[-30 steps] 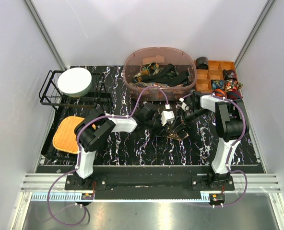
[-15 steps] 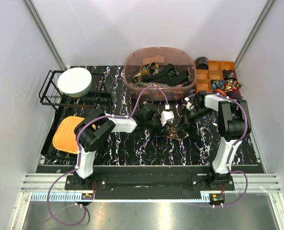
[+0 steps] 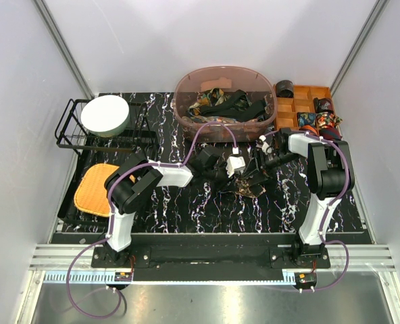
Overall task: Roll the ties
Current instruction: Roll the tie at the center of the board.
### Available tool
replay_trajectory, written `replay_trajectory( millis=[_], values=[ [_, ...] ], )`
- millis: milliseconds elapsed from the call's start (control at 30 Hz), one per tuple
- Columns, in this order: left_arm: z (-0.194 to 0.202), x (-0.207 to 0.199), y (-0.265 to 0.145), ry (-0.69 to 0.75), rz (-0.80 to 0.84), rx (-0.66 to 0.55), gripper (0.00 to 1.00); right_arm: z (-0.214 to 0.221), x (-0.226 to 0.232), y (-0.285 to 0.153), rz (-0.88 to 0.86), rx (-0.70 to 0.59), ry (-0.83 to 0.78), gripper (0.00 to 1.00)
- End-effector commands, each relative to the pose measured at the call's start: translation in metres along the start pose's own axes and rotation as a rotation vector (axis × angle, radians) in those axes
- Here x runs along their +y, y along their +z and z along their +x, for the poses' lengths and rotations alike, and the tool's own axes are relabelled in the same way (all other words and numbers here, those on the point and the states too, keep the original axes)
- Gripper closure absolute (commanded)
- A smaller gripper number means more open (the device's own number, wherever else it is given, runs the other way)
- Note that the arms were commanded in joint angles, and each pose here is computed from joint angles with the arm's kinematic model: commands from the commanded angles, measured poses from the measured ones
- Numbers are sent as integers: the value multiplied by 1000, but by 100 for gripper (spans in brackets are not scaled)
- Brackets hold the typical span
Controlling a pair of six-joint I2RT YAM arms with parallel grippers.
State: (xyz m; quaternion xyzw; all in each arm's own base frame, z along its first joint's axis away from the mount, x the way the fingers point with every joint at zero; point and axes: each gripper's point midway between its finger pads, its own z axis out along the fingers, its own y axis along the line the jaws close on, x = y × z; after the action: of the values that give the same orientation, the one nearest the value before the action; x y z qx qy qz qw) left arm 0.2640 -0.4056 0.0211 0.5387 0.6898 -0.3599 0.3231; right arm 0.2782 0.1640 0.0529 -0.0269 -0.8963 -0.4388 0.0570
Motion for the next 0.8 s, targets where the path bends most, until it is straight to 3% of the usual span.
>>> replay_trajectory(
  millis=[0, 333, 367, 500, 567, 667, 767],
  values=[
    [98, -25, -6, -179, 37, 288, 95, -5, 18, -5, -70, -46, -49, 43],
    [96, -25, -5, -183, 42, 284, 94, -8, -6, 12, -4, -35, -40, 64],
    [96, -25, -5, -185, 43, 284, 94, -8, -7, 13, -4, -34, -42, 63],
    [99, -26, -5, -191, 47, 290, 94, -4, 2, 10, -37, -28, -44, 44],
    [99, -25, -5, -192, 44, 290, 94, -1, 10, 6, -66, -33, -58, 41],
    [98, -25, -5, -193, 43, 288, 94, 3, 16, 5, -92, -31, -63, 41],
    [98, -26, -4, -196, 46, 289, 94, 4, 18, 5, -105, -27, -63, 50]
  ],
)
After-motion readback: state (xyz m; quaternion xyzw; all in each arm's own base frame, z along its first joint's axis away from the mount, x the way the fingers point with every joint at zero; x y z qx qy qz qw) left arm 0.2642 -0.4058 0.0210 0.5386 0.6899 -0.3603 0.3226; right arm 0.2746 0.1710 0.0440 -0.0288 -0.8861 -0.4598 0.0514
